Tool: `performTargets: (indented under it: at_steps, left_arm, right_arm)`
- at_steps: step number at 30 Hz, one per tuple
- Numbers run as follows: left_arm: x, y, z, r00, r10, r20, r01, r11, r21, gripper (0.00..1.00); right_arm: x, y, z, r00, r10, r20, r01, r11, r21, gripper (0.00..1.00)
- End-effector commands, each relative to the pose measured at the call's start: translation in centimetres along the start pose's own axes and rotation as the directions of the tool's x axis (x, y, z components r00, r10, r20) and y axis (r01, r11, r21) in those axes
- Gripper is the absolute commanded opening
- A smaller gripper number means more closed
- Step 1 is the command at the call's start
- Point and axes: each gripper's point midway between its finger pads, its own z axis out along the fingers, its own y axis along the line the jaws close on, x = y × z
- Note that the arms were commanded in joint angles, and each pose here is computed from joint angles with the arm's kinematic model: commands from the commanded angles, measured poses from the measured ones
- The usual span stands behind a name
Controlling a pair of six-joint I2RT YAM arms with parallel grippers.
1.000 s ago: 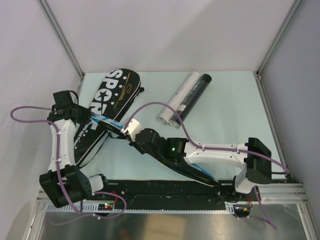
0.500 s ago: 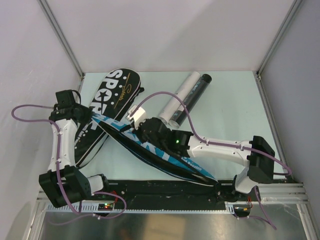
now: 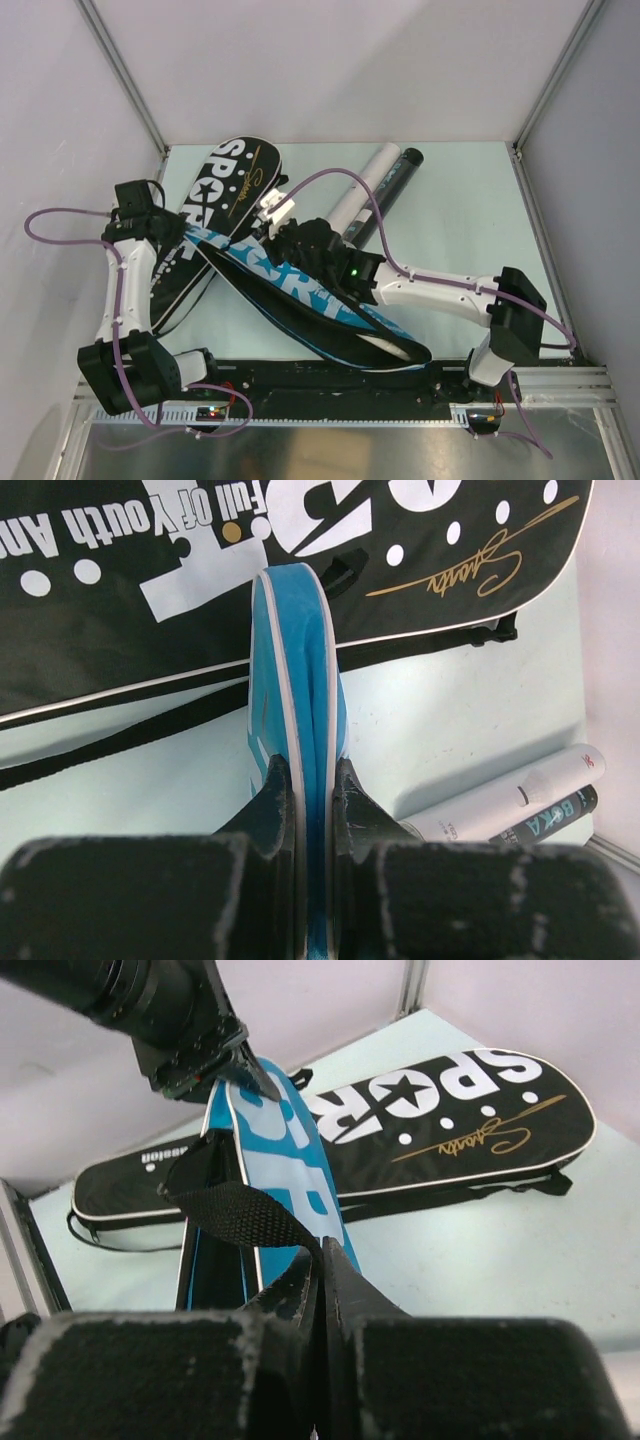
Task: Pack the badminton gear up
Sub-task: Adjust the racket bag at the center of the board.
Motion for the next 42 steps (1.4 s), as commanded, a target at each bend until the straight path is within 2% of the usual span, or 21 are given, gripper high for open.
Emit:
performTargets:
  at_steps: [1, 4, 7, 13, 16, 21, 23, 25, 27, 30, 34, 37, 42]
  left_arm:
    - [0.7, 0.4, 0.1, 0.999, 0.048, 0.007, -0.048, 0.999, -0.005, 0.00]
    - [1.0, 0.4, 0.0, 0.999, 0.054, 0.001, -0.054, 0.999, 0.004, 0.00]
    - [1.3, 0.2, -0.1, 0.998, 0.061, -0.007, -0.061, 0.998, 0.020, 0.00]
    - [2.2, -0.4, -0.1, 0.997, 0.066, -0.049, -0.063, 0.996, 0.063, 0.00]
    - [2.3, -0.4, -0.1, 0.996, 0.072, -0.050, -0.068, 0.995, 0.068, 0.00]
    - [2.2, -0.6, -0.1, 0.996, 0.079, -0.043, -0.075, 0.994, 0.075, 0.00]
    - [2.2, -0.7, -0.2, 0.996, 0.076, -0.046, -0.072, 0.994, 0.080, 0.00]
    - [2.2, -0.8, -0.2, 0.996, 0.068, -0.049, -0.064, 0.995, 0.082, 0.00]
    - [2.3, -0.9, -0.2, 0.997, 0.057, -0.055, -0.052, 0.995, 0.084, 0.00]
    - [2.5, -0.8, -0.1, 0.997, 0.036, -0.064, -0.031, 0.996, 0.080, 0.00]
    - [2.6, -0.8, 0.0, 0.997, 0.018, -0.070, -0.012, 0.997, 0.074, 0.00]
    - [2.6, -0.8, 0.0, 0.998, 0.006, -0.069, -0.001, 0.997, 0.075, 0.00]
    - [2.6, -0.9, -0.1, 0.998, -0.018, -0.068, 0.023, 0.997, 0.073, 0.00]
  right_arm:
    - [-8.0, -0.4, 1.5, 0.945, 0.177, 0.274, -0.166, 0.984, -0.063, 0.00]
    - [-7.2, -2.4, 3.1, 0.932, 0.253, 0.259, -0.257, 0.966, -0.020, 0.02]
    - [-4.8, -5.2, 5.7, 0.922, 0.340, 0.186, -0.354, 0.934, 0.044, 0.04]
    - [4.1, -8.3, 9.5, 0.868, 0.493, -0.067, -0.475, 0.861, 0.179, 0.09]
    - [9.2, -9.0, 9.5, 0.798, 0.566, -0.208, -0.504, 0.816, 0.284, 0.12]
    - [13.5, -9.0, 9.0, 0.724, 0.614, -0.315, -0.517, 0.785, 0.341, 0.09]
    - [14.3, -8.7, 8.8, 0.703, 0.619, -0.352, -0.524, 0.784, 0.334, 0.12]
    - [14.1, -8.0, 8.5, 0.690, 0.616, -0.381, -0.536, 0.788, 0.303, 0.21]
    - [13.1, -7.3, 8.1, 0.691, 0.600, -0.402, -0.544, 0.799, 0.258, 0.31]
    - [10.8, -7.2, 6.8, 0.733, 0.555, -0.393, -0.514, 0.831, 0.213, 0.41]
    - [7.6, -7.6, 5.0, 0.813, 0.482, -0.326, -0.458, 0.876, 0.152, 0.48]
    - [4.4, -7.1, 4.4, 0.882, 0.416, -0.220, -0.420, 0.907, 0.033, 0.51]
    - [2.2, -5.9, 3.9, 0.951, 0.272, -0.148, -0.287, 0.954, -0.089, 0.57]
